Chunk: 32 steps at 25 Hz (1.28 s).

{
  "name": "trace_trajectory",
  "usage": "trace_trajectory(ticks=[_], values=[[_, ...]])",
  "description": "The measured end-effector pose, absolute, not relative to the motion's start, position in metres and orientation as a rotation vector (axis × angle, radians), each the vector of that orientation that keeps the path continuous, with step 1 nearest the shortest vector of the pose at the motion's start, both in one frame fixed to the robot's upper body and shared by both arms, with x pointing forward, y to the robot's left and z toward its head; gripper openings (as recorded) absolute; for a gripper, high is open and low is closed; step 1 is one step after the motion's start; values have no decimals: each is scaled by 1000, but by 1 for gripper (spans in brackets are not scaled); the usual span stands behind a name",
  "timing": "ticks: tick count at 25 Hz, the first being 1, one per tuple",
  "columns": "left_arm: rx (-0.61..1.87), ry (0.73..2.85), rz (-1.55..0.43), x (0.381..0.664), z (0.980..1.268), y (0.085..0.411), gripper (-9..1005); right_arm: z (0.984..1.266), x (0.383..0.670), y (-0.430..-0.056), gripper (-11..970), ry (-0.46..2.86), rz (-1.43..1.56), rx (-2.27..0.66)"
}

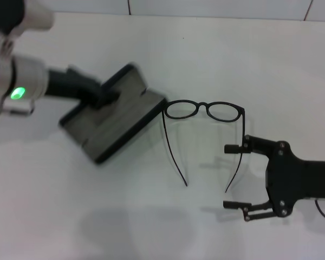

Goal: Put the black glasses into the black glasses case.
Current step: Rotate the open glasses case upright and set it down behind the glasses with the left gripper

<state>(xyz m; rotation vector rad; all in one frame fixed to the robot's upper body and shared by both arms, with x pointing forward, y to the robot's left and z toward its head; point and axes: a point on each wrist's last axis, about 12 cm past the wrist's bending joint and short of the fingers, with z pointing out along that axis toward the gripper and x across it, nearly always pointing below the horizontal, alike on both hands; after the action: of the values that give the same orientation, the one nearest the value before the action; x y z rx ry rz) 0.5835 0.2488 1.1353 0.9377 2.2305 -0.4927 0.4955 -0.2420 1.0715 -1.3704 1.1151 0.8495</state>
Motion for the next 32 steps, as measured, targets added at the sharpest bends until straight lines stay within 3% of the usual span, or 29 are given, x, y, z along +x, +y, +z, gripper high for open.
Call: trace_trajectory(ticks=[12, 23, 32], values=[[1435, 1796, -79, 648, 1157, 152, 197, 1057, 476, -243, 870, 1113, 888, -1336], [1772, 1613, -48, 638, 1162, 77, 196, 1053, 469, -246, 869, 1116, 885, -1327], [1837, 1599, -100, 624, 1156, 62, 215, 1051, 467, -249, 869, 1122, 874, -1326]])
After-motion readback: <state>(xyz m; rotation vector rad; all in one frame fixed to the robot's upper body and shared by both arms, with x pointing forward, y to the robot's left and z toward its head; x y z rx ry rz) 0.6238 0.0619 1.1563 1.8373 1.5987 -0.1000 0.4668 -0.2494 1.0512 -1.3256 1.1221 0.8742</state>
